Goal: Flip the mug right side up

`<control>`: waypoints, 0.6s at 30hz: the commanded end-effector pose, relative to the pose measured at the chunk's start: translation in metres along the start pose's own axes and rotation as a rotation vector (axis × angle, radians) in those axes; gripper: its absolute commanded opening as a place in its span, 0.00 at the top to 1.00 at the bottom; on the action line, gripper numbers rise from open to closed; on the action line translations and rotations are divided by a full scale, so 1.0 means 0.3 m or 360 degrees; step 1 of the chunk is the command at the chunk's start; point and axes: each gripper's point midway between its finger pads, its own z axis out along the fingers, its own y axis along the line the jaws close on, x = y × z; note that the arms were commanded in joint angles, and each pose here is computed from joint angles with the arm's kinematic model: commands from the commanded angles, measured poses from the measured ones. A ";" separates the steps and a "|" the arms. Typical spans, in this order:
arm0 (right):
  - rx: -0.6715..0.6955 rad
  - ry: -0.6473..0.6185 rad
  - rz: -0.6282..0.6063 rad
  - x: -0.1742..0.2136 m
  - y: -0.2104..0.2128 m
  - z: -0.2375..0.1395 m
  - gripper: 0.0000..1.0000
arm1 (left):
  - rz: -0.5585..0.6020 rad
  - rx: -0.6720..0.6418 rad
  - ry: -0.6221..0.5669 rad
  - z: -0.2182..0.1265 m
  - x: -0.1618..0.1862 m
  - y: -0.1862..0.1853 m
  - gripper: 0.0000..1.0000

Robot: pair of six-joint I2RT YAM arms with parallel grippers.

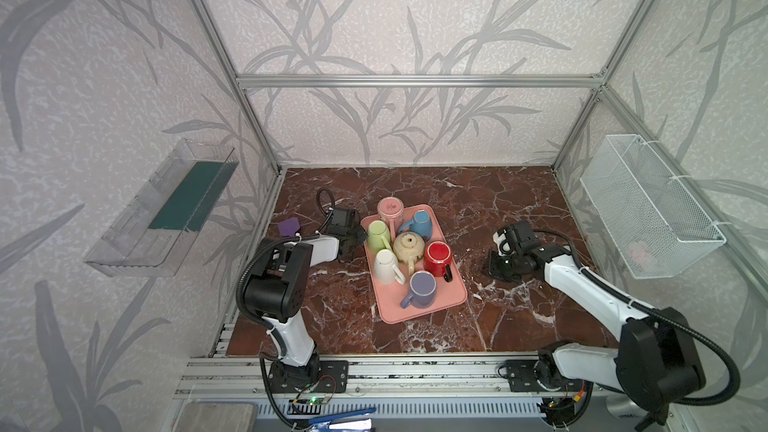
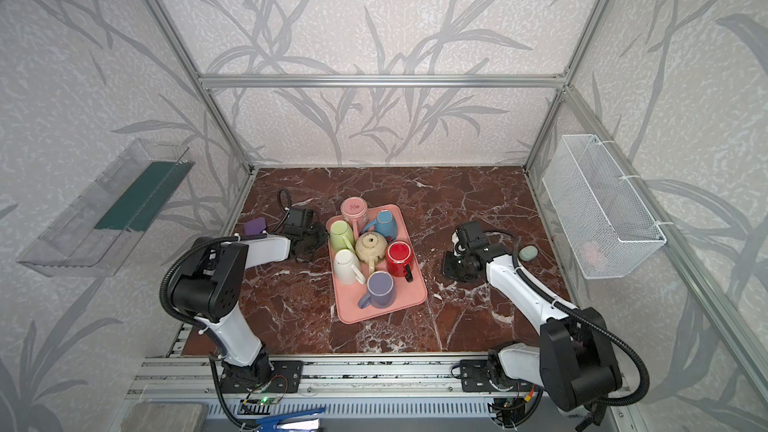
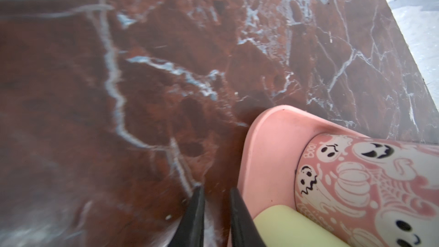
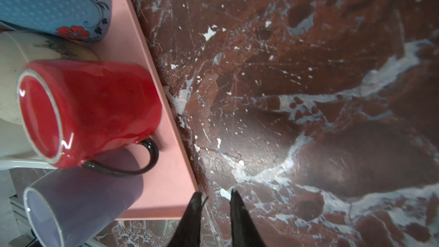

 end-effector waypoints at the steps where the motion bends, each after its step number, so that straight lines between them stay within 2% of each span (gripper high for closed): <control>1: -0.0173 0.0023 -0.0030 -0.081 0.067 0.024 0.76 | 0.0079 0.0036 0.0190 0.037 0.112 -0.057 0.80; 8: -0.0172 0.0014 0.0031 -0.208 0.068 0.125 0.78 | 0.0124 0.0056 0.0233 0.070 0.158 -0.109 0.82; 12: -0.0173 0.0056 0.0033 -0.239 0.069 0.201 0.87 | 0.0133 0.0067 0.0256 0.079 0.177 -0.118 0.83; 18: -0.0141 0.0059 -0.0026 -0.272 0.066 0.244 0.85 | 0.0154 0.0069 0.0218 0.022 0.153 -0.123 0.82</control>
